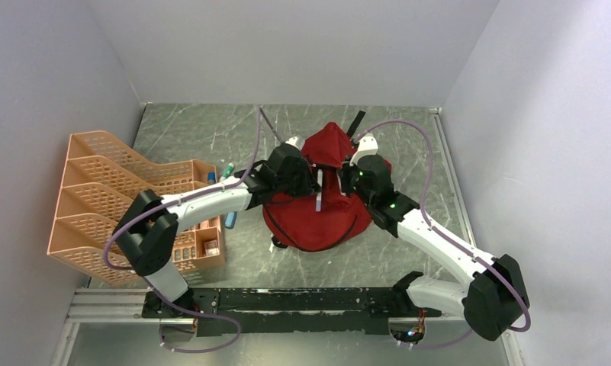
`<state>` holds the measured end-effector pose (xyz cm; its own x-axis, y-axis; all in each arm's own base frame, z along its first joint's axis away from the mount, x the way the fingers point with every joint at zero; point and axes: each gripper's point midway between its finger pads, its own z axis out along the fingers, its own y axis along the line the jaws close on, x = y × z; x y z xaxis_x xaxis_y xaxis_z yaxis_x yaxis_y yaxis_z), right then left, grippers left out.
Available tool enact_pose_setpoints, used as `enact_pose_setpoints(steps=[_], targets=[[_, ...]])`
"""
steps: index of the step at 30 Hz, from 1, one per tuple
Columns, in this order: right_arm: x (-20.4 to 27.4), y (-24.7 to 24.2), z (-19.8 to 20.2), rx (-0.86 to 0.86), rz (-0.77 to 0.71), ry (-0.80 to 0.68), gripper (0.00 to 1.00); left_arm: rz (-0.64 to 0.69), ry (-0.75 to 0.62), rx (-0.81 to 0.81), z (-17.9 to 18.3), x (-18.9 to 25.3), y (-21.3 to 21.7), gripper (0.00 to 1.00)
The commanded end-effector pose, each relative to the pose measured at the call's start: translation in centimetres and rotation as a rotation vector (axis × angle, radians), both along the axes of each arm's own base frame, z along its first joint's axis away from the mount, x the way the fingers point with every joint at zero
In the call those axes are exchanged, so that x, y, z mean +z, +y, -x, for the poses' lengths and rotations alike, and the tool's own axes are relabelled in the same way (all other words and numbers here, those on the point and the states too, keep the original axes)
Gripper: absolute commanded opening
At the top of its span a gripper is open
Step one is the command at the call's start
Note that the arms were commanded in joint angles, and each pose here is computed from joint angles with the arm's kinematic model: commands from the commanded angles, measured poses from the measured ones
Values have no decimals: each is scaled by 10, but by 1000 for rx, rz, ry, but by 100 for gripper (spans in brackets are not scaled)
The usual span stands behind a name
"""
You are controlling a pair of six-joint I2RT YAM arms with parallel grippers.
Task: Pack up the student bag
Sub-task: Place the stationery in the student bag.
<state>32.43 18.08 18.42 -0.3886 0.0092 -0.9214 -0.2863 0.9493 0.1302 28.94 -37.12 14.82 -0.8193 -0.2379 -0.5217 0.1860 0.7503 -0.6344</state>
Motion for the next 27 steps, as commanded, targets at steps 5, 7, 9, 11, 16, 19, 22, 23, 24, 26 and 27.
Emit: enact_pose_setpoints(steps=[5,7,9,11,16,19,22,23,24,26,27], targets=[[35,10,-1,21,-91,-82,0,135,-19,-96,-4,20,-51,5],[34,10,0,25,-91,-81,0,133,-34,-96,-10,21,-56,5],[34,9,1,27,-86,-80,0,131,-54,-97,-17,25,-61,5],[33,9,2,32,-80,-76,0,120,-64,-91,-27,23,-65,5],[32,9,7,47,-84,-67,0,148,-71,-77,-45,22,-77,5],[29,11,12,58,-100,-55,0,186,-69,-55,-56,21,-81,5],[25,13,16,73,-113,-37,0,231,-63,-31,-66,19,-83,5],[24,14,17,79,-118,-31,0,247,-59,-17,-69,19,-83,5],[23,15,18,84,-121,-26,0,264,-62,-8,-72,20,-83,5],[21,17,20,95,-127,-17,0,293,-67,10,-79,23,-82,5],[20,18,21,102,-128,-13,0,307,-73,23,-83,25,-81,5]])
